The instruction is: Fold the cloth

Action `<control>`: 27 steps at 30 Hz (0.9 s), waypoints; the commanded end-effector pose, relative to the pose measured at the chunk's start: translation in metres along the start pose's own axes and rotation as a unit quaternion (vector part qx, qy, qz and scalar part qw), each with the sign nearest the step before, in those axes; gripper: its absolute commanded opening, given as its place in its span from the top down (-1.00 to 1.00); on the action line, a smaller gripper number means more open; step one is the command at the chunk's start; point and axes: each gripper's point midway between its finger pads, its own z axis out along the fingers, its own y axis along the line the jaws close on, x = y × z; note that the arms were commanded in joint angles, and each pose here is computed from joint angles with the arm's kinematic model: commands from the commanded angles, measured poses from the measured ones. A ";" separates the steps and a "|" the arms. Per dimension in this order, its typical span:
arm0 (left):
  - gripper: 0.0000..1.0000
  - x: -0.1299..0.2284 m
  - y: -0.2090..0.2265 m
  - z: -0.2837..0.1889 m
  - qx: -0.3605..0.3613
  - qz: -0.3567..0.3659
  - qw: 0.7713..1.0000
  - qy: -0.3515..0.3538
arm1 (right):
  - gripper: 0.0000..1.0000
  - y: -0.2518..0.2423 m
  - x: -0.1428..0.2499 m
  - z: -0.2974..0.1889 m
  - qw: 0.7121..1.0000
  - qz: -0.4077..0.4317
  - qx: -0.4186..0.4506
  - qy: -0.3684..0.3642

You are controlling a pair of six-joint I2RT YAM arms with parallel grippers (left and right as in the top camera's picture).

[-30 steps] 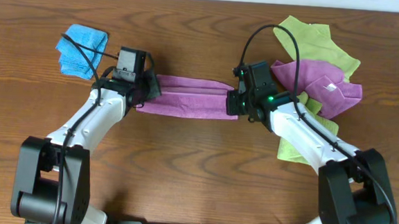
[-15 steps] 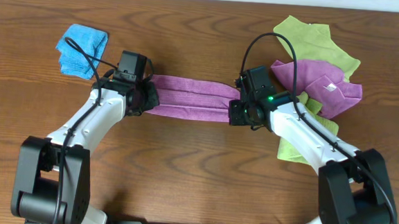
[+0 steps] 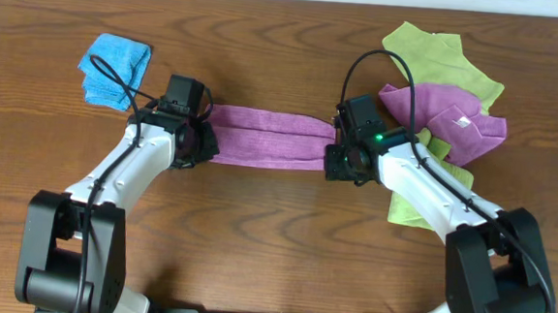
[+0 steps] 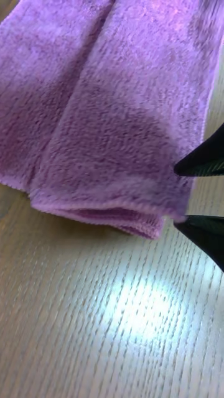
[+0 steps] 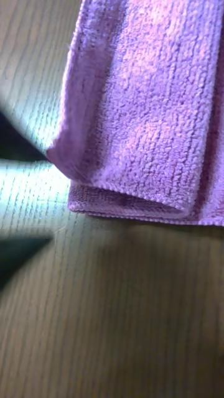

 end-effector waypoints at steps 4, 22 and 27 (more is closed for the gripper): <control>0.50 -0.003 -0.006 -0.003 0.016 -0.005 1.000 0.001 | 0.97 0.001 -0.011 -0.012 1.000 0.004 -0.001 -0.023; 0.22 -0.032 -0.038 -0.047 0.094 0.011 0.992 -0.081 | 0.97 0.020 -0.036 -0.046 0.995 -0.004 -0.046 -0.092; 0.10 -0.030 -0.036 -0.045 0.091 0.010 0.993 -0.076 | 0.97 0.029 -0.035 -0.046 0.994 -0.007 -0.070 -0.087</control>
